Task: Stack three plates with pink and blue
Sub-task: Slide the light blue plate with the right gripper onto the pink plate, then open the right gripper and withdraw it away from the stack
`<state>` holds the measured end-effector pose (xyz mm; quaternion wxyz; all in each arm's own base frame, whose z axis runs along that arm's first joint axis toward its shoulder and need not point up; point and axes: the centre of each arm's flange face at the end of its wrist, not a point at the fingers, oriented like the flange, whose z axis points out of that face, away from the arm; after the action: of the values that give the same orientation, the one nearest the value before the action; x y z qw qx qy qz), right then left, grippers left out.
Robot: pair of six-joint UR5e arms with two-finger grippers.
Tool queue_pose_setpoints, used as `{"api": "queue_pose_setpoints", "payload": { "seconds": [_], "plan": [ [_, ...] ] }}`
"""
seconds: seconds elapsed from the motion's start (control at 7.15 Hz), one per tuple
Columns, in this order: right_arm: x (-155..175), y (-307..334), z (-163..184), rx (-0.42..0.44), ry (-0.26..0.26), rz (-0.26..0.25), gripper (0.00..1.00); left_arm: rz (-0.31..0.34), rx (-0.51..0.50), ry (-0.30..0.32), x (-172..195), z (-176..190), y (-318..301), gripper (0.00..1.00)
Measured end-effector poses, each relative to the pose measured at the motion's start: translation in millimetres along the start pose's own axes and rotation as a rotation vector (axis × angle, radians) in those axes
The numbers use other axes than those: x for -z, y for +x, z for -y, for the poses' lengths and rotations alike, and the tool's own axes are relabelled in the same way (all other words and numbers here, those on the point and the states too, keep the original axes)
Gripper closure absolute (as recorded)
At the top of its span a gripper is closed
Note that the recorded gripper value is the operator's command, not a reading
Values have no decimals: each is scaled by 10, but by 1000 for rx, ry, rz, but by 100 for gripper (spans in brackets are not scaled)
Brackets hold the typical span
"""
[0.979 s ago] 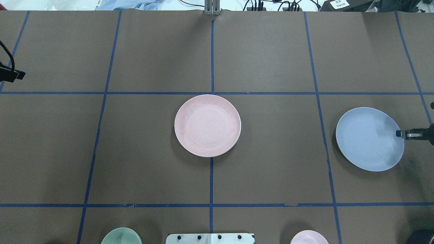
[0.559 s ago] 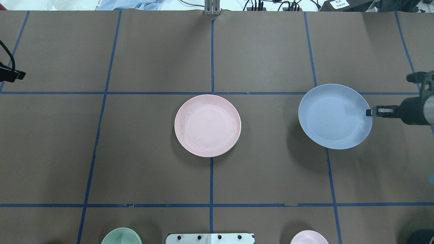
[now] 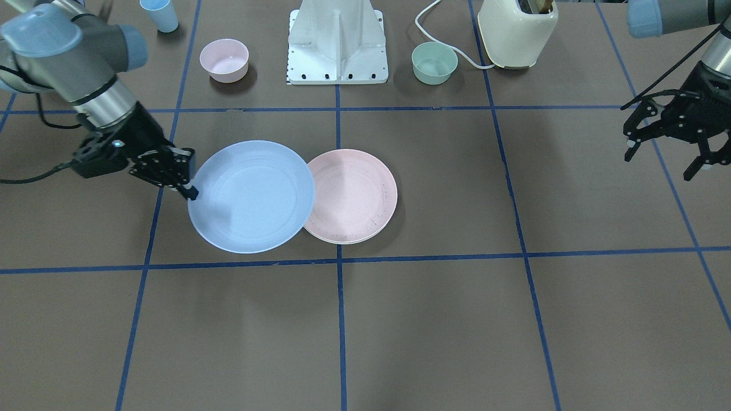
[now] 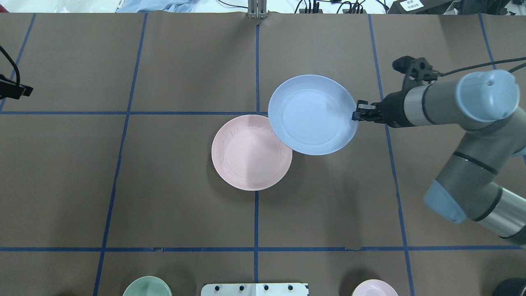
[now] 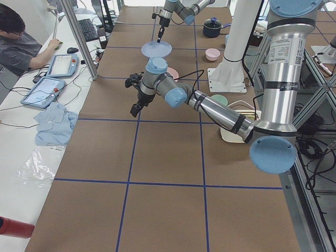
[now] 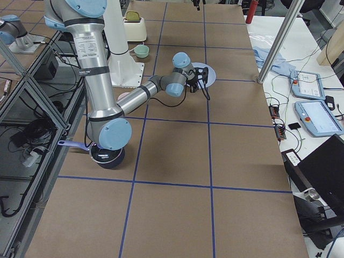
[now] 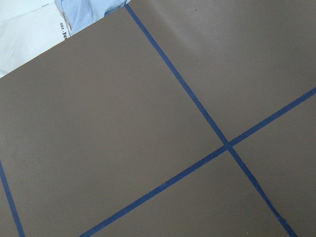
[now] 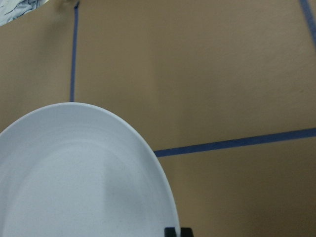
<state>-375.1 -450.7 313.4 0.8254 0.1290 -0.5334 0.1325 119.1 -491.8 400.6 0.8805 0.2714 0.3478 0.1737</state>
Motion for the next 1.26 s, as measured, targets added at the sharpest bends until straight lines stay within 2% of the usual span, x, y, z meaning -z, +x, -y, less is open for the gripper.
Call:
{"api": "queue_pose_setpoints", "payload": {
  "seconds": [0.14,0.42,0.7,0.84,0.98,1.26],
  "plan": [
    [-222,-433,-308,-6,14,-29,100,-1,2,0,-2,2,4,0],
    [-534,-867,-854,14,40,-88,100,-2,11,3,2,22,15,0],
    [-717,-1005,-989,24,45,-108,100,-3,16,3,-1,26,17,0],
    [-812,-1052,-998,25,45,-117,32,-3,17,2,-3,21,15,0],
    [-873,-1049,-1005,27,45,-126,0,-3,17,2,-4,17,14,0],
    [-907,-1006,-1005,38,52,-142,0,-2,19,-2,-19,9,3,0]
  ]
}}
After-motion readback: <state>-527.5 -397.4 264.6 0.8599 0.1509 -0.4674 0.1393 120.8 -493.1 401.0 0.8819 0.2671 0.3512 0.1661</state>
